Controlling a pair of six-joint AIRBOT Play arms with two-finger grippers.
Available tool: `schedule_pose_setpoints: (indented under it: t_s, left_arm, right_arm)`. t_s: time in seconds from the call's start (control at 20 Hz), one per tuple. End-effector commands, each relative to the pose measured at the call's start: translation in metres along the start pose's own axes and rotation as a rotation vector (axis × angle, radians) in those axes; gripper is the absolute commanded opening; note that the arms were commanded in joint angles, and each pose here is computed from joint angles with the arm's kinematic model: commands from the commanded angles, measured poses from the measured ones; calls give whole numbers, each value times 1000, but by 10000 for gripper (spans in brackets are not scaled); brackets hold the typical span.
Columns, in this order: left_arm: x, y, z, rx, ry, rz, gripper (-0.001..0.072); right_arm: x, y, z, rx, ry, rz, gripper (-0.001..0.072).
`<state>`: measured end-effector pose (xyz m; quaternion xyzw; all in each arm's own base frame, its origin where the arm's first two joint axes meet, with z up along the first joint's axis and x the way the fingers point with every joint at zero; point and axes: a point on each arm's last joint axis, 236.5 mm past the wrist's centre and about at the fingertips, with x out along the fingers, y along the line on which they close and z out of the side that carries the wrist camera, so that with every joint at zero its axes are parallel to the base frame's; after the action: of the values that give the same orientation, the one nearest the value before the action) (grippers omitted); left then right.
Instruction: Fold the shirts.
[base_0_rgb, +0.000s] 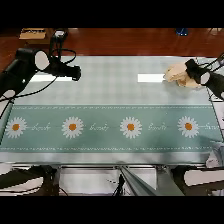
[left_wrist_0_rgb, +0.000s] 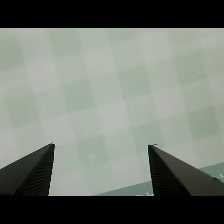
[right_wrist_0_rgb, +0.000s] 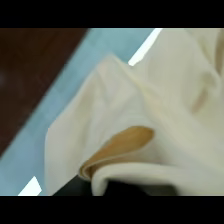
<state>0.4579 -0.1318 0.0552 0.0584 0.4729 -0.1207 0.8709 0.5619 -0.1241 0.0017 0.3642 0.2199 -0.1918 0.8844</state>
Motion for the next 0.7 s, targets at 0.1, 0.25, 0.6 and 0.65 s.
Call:
schedule_pose_setpoints:
  t_s: [0.1,0.25,0.6,0.65]
  left_arm:
    - [-61,-1,38,55,-62,1,720]
    - [-136,-2,69,56,-166,2,720]
    - [-304,-3,51,43,-367,1,720]
    - [-314,-3,40,43,-360,0,720]
  right_arm:
    - [-144,118,119,-134,-331,273,25]
    - [-282,180,160,-255,-536,433,24]
    - [-461,172,139,-391,-572,471,25]
    - [-462,161,127,-429,-525,432,24]
